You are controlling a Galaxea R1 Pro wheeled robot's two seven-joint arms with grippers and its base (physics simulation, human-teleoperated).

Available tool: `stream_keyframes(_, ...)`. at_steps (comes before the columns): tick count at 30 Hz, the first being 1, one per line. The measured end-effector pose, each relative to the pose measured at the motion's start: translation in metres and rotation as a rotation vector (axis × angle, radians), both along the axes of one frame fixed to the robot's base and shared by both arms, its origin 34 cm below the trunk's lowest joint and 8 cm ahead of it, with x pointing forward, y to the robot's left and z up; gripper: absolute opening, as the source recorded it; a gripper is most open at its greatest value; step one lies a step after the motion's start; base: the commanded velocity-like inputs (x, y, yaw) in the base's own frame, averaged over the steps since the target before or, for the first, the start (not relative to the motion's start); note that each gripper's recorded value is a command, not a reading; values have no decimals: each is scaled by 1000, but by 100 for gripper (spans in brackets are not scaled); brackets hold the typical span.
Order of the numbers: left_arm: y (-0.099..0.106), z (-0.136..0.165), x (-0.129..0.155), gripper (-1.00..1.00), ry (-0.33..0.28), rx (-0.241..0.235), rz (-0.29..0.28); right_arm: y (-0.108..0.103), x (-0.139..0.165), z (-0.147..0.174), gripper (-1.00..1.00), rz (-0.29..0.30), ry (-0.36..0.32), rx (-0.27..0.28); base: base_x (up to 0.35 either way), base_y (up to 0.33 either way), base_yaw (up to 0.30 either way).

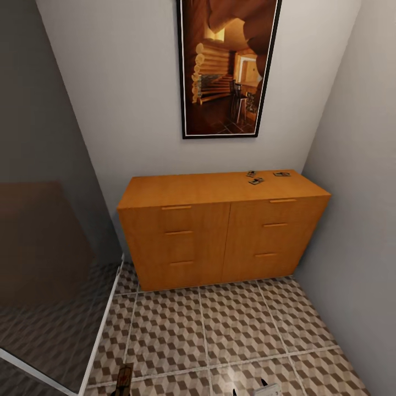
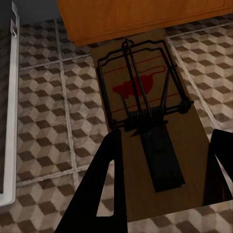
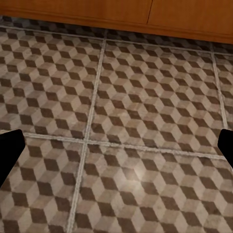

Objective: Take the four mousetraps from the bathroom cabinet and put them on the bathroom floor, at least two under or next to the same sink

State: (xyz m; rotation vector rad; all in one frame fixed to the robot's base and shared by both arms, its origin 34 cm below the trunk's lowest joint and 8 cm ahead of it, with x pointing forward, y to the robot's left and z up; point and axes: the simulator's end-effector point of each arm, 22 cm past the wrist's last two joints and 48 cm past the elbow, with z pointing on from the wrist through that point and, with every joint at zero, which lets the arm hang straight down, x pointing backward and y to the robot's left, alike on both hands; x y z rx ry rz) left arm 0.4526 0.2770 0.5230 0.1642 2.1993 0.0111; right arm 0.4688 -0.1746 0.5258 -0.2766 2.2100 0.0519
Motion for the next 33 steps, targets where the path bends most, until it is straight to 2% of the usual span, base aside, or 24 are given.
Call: stream_keyframes(33, -13, -2, -1, -100, 11, -17, 0, -2, 0, 0, 100, -6, 2, -3, 0, 0, 0)
